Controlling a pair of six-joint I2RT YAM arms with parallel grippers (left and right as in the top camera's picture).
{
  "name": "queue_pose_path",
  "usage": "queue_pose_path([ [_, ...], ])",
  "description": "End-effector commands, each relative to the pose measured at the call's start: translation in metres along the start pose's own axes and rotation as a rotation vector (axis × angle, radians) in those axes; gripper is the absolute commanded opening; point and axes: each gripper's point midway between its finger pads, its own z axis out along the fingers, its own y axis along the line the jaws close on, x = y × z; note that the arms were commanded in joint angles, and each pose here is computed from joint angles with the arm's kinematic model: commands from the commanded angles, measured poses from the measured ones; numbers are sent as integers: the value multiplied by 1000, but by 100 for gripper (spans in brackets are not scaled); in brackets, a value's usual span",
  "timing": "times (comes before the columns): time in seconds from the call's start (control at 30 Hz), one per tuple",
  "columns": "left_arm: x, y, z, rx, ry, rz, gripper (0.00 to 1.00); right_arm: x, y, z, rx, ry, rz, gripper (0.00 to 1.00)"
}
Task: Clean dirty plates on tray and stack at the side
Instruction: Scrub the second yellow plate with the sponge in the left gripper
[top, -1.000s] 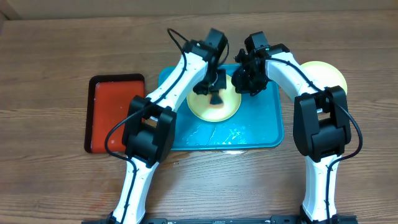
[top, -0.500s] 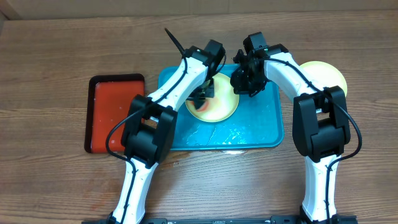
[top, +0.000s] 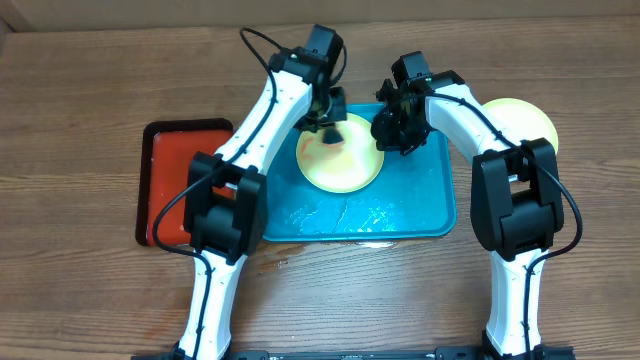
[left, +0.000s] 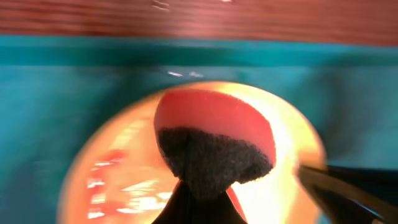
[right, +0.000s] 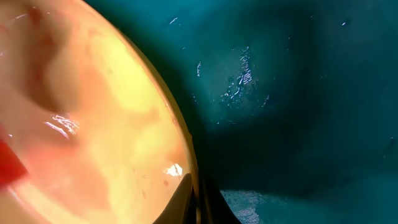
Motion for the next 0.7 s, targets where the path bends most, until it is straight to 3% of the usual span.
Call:
queue_pose_path([
  [0.0,28,-19,26,63,100,42,4,-1,-10,-2,34,-8,9,4],
  [0.27,26,30,61,-144,91,24,4,-1,-10,-2,34,-7,10,4],
  [0.5,-9,101,38,-409,-35,-21,4,0,-10,-2,35,-5,10,4],
  [0.67,-28,129,11,-477,-85,-65,4,0,-10,-2,36,-5,10,4],
])
